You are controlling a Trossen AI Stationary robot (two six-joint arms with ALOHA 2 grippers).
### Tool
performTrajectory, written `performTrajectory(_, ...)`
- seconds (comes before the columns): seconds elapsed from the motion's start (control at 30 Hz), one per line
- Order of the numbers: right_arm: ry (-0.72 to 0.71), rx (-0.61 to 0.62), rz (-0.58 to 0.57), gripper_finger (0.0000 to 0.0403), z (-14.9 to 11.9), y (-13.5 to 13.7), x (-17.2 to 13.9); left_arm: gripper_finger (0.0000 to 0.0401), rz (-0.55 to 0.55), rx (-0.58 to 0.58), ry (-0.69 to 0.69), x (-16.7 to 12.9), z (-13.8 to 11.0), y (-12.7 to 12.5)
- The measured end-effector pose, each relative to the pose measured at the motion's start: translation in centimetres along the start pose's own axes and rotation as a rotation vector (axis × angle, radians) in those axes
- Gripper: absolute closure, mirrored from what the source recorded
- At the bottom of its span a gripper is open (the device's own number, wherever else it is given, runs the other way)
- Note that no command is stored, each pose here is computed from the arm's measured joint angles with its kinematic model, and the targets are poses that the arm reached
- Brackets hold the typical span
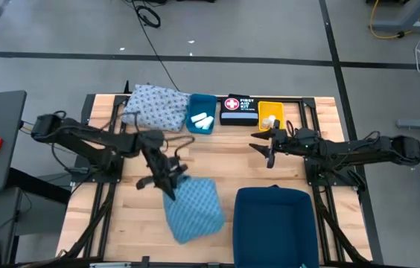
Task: Pick & place medical supplies in basket/bin
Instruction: Put the blue patient gown into the blue organizer bin
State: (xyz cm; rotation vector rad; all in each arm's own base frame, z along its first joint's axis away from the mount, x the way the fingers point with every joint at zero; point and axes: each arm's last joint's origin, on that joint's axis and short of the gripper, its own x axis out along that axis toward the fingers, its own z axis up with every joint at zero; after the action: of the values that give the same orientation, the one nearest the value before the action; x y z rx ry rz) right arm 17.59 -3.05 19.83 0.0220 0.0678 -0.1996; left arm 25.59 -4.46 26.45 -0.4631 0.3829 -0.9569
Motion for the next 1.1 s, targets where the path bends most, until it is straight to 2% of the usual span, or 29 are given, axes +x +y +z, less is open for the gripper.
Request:
performTrajectory(0.17, -0.050, -0.027, 0.027, 0.0206, 0.5, 0.5, 0.0, 0.0391, 0.083, 0.120, -0.007, -1.8, 4.3, -1.3)
performTrajectory(0.33, -0.064, -0.033, 0.019, 0.0206, 0.6, 0.6, 0.0, 0.0391, 0.214, 0.284, 0.004, -3.1, 9.1, -3.0)
performTrajectory(0.47, -0.064, -0.032, 0.029, 0.0206, 0.6, 0.7, -0.1, 0.0391, 0.282, 0.290, 0.051, -3.3, 10.7, -2.7)
performTrajectory(0.6, -0.048, -0.035, 0.061, 0.0206, 0.4, 1.0, -0.1, 0.0391, 0.302, 0.171, 0.155, -2.6, 9.2, -0.6)
performTrajectory(0.8, -0.043, -0.036, 0.078, 0.0206, 0.4, 1.3, -0.1, 0.0391, 0.379, -0.054, 0.330, -1.7, 4.3, 3.9)
performTrajectory(0.87, -0.040, -0.036, 0.078, 0.0206, 0.4, 1.3, -0.1, 0.0391, 0.469, -0.105, 0.365, -2.0, 2.9, 5.4)
performTrajectory(0.93, -0.040, -0.036, 0.079, 0.0206, 0.4, 1.4, -0.1, 0.0387, 0.619, -0.150, 0.398, -2.7, 1.8, 6.9)
performTrajectory(1.0, -0.040, -0.036, 0.080, 0.0206, 0.4, 1.4, -0.1, 0.0367, 0.736, -0.181, 0.437, -3.5, 0.7, 8.1)
performTrajectory(1.1, -0.035, -0.037, 0.087, 0.0206, 0.3, 1.4, -0.1, 0.0323, 0.800, -0.164, 0.481, -4.3, 0.2, 9.0)
